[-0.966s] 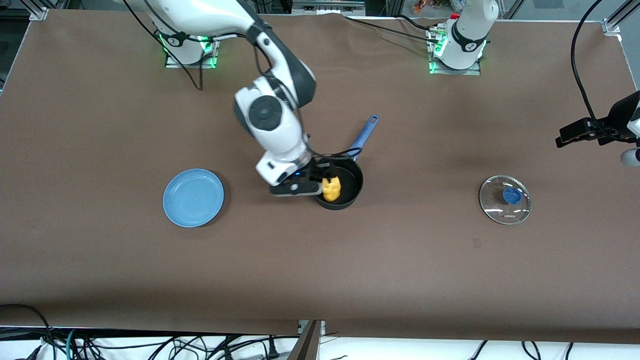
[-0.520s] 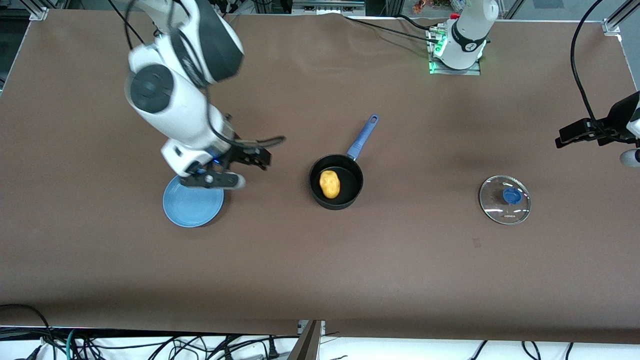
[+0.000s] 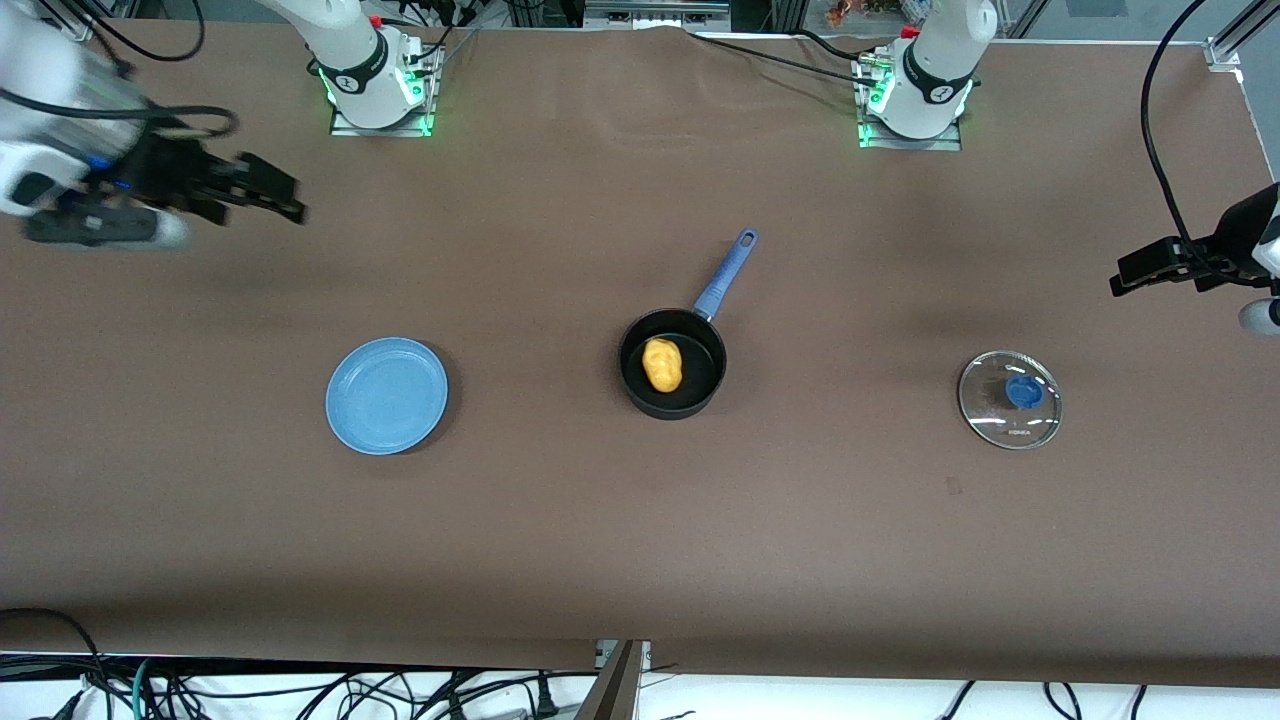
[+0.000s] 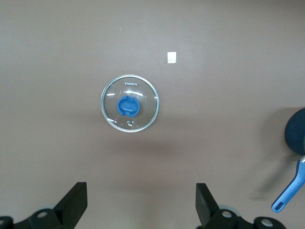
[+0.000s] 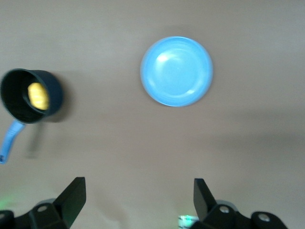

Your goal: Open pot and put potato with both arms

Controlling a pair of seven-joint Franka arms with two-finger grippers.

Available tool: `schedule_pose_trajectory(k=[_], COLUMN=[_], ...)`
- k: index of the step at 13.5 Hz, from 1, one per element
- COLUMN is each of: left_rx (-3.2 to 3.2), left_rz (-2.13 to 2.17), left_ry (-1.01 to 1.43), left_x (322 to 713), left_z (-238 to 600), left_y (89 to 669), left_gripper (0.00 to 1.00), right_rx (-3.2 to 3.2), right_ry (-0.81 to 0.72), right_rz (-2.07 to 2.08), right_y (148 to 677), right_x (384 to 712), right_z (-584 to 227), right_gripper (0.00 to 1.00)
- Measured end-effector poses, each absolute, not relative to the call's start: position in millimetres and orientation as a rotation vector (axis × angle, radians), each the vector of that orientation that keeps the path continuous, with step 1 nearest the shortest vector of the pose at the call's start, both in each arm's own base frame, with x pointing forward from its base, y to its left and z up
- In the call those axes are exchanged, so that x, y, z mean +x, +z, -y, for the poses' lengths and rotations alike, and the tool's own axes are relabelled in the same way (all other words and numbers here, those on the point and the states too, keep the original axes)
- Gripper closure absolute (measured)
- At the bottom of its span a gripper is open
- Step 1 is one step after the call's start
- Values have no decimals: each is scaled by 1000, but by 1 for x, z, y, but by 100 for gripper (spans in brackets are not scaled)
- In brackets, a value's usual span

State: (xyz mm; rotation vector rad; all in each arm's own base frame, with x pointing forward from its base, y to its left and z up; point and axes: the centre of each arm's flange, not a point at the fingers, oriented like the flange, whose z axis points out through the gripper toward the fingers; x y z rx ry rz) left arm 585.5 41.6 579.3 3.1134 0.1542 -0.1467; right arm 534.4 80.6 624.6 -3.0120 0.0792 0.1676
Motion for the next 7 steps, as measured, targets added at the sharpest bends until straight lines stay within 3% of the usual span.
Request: schedule_pose_trajectory(k=[7], left_rx=[3113], left_rz=[-154], left_ry=[-148], left_x=[586], left_z=[-42], left_y=[579], left_gripper=[0], right_rx=[-3104], right_ry=[117], right_rz=[67], right_y=[644], right_x=[524], right_z=[-61], right_gripper=[0])
